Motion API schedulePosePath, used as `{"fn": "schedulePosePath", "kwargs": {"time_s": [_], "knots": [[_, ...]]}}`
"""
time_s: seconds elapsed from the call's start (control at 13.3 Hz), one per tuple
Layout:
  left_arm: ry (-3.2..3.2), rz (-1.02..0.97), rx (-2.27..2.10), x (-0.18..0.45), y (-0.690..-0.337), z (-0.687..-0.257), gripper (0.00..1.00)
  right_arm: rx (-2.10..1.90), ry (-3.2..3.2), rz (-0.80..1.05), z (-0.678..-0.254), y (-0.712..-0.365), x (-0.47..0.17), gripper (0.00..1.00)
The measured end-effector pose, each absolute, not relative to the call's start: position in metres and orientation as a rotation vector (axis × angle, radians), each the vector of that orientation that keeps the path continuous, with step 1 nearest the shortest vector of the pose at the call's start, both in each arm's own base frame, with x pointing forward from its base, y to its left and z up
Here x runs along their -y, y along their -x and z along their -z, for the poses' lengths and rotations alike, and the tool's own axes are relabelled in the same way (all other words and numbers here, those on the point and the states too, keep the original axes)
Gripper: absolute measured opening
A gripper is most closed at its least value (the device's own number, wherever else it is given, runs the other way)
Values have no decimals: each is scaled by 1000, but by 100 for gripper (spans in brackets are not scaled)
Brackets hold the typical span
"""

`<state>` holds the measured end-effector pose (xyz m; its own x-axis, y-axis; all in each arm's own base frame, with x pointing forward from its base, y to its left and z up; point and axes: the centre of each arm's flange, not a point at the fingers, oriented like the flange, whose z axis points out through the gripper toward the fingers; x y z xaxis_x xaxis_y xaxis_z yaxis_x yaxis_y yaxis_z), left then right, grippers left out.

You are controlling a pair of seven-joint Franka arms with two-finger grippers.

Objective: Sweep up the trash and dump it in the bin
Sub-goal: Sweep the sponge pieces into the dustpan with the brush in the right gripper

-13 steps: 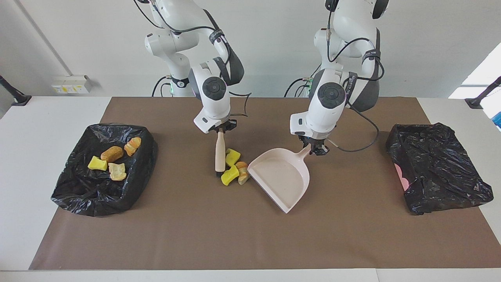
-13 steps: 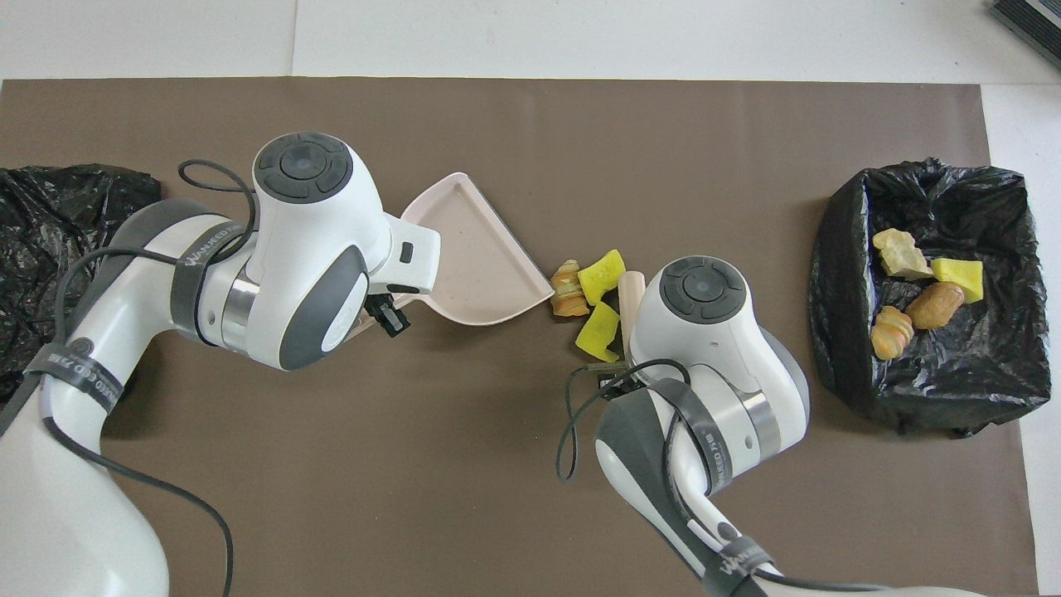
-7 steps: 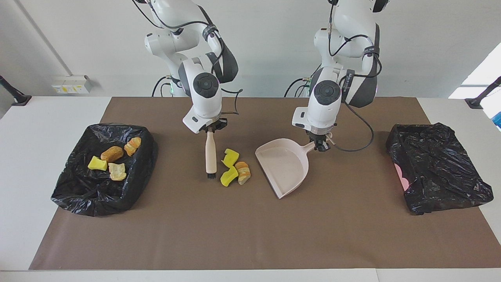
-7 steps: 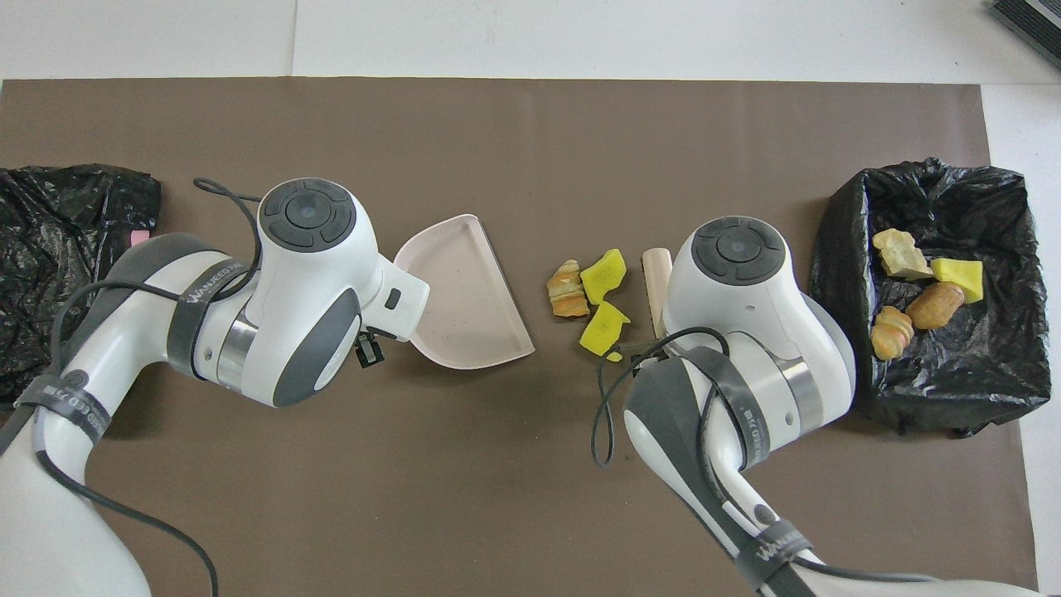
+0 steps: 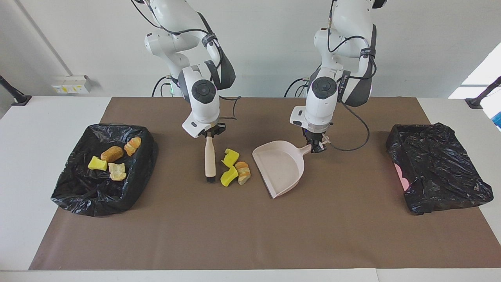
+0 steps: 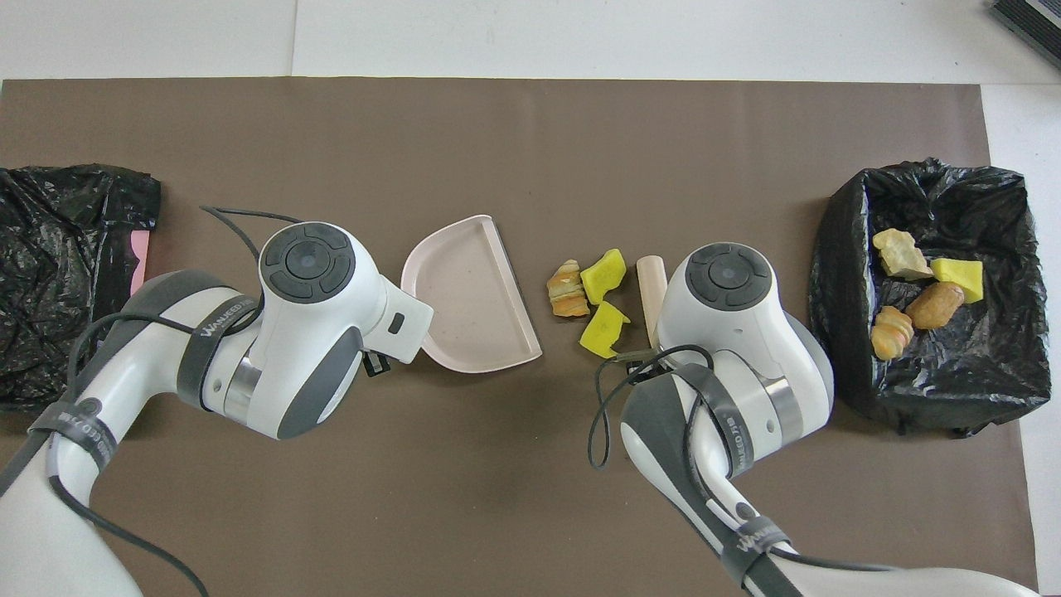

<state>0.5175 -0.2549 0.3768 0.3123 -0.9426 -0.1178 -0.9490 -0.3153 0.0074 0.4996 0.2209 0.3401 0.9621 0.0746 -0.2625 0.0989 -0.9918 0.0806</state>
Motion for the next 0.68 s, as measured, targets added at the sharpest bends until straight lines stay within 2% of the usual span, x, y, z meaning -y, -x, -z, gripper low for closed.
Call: {"fn": "schedulePosePath", "kwargs": {"time_s": [0.23, 0.45, 0.68], "knots": [[2492, -148, -1800, 255, -517, -378, 31, -194, -3064, 429, -333, -488, -267, 26], [2487, -158, -1805, 252, -517, -375, 31, -235, -3166, 457, -342, -480, -333, 26], [2475, -167, -1824, 252, -515, -373, 31, -279, -3216, 429, -355, -484, -367, 26]]}}
